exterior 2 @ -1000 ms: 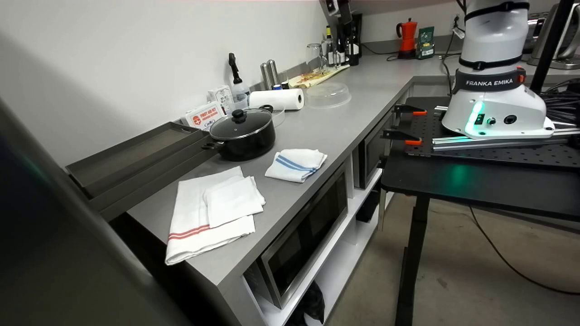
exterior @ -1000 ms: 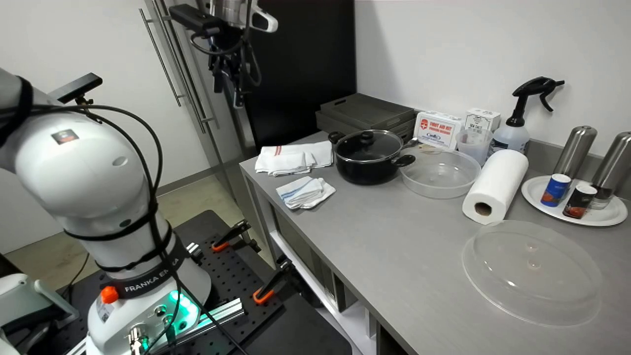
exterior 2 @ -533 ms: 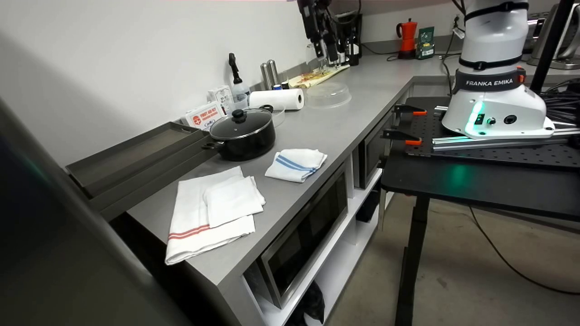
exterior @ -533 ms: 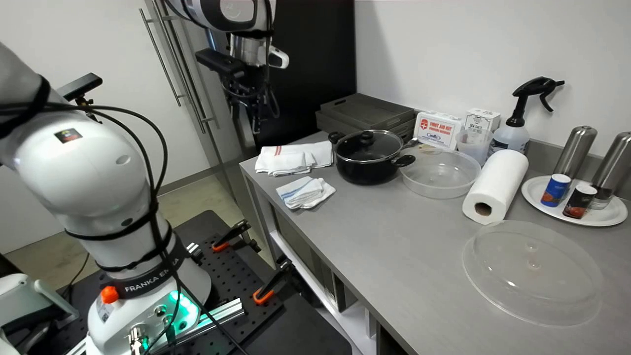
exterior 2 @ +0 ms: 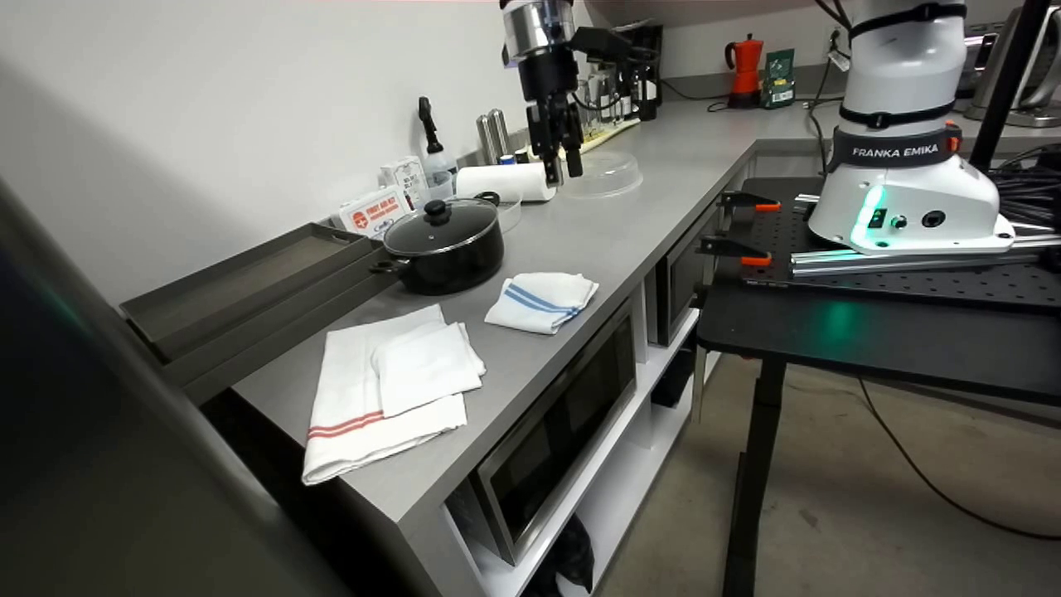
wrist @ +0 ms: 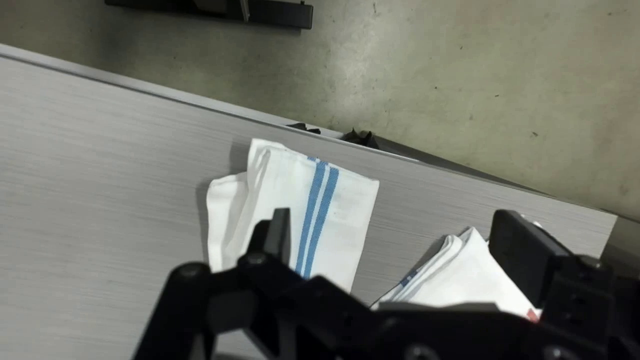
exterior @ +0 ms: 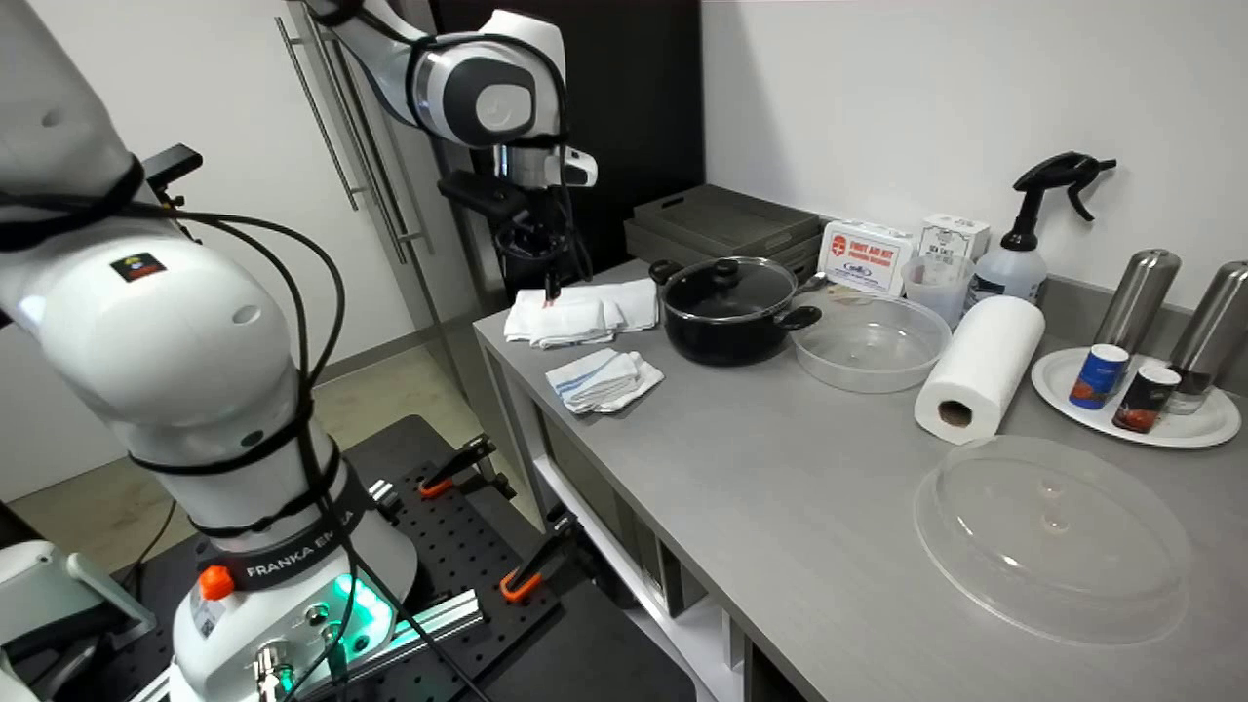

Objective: Pick up the white towel with blue strips from the countertop and move it to the right.

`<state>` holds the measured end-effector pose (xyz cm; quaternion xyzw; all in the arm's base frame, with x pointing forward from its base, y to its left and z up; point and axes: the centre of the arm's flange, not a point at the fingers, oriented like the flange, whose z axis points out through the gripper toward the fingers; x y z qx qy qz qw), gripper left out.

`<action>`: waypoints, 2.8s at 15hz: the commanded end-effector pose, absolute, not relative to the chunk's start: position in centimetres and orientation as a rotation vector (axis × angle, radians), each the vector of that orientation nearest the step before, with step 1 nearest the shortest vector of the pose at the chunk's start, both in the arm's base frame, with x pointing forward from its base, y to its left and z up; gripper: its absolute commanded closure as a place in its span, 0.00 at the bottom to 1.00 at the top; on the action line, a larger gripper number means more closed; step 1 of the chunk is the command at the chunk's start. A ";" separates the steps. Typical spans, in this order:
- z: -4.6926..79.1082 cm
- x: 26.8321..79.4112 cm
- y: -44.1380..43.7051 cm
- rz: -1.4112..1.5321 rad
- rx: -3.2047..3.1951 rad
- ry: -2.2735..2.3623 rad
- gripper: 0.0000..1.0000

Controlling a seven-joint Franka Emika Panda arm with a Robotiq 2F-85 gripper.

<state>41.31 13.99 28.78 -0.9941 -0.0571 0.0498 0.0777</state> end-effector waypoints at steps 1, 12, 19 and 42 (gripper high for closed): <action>24.3 43.6 15.6 0.084 -3.032 -0.255 0.00; 17.2 48.0 18.2 -0.110 -3.089 -0.399 0.00; 12.3 53.0 16.9 -0.054 -3.108 -0.301 0.00; 7.9 51.7 13.5 0.044 -3.039 -0.139 0.00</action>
